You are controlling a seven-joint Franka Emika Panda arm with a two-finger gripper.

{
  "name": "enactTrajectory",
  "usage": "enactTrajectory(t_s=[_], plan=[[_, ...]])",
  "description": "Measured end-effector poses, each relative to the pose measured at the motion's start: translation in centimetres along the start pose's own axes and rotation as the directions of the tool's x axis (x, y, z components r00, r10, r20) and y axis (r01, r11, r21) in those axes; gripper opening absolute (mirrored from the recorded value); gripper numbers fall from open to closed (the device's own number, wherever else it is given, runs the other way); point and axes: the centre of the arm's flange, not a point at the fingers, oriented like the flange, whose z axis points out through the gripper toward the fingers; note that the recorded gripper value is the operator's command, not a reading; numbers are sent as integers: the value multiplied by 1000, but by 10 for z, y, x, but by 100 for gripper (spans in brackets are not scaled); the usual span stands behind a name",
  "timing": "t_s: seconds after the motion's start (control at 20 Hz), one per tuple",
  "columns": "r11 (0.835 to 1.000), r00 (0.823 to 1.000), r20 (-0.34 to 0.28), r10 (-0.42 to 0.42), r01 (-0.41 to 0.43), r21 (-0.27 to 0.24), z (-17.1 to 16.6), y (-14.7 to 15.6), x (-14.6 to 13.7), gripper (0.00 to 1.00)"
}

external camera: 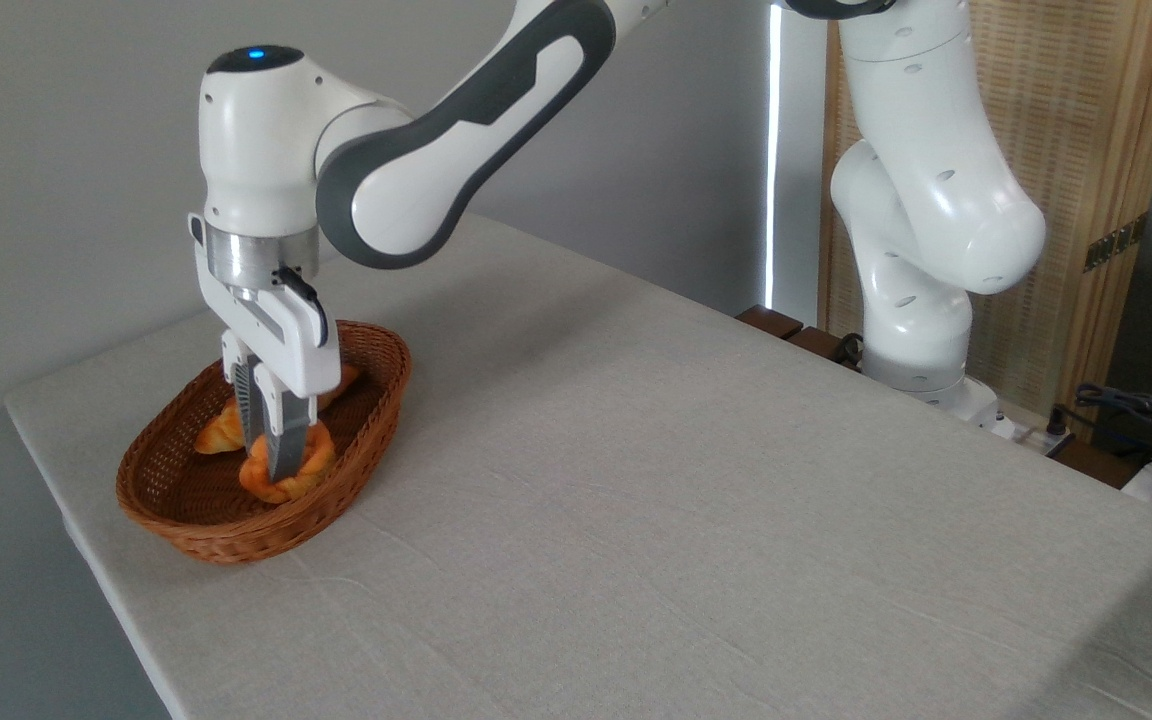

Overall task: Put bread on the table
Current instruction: 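Close the gripper on the round orange bun and lift it, then carry the bun out of the basket and lower it onto the table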

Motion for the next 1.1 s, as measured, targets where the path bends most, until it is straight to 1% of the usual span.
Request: enactTrajectory(t_s=[0.2, 0.3, 0.35, 0.5, 0.65, 0.75, 0.9, 0.95, 1.0, 1.05, 1.1], plan=[[998, 998, -33, -59, 59, 11, -24, 1, 5, 37], [997, 996, -48, -70, 71, 19, -41, -1, 5, 37], [997, 996, -45, -75, 76, 21, -49, -3, 2, 37], [994, 995, -4, -103, 103, 24, -76, -18, -13, 37], [995, 993, 62, -103, 102, 22, -92, -42, -38, 37], [995, 990, 102, -95, 93, 18, -93, -61, -59, 39], [998, 985, 157, -67, 67, 3, -77, -87, -96, 42], [998, 983, 172, -57, 59, -4, -71, -94, -107, 53], [999, 982, 185, -45, 48, -11, -66, -99, -116, 79], [999, 980, 195, -33, 38, -18, -61, -103, -122, 88], [999, 979, 201, -27, 32, -23, -59, -105, -126, 94]])
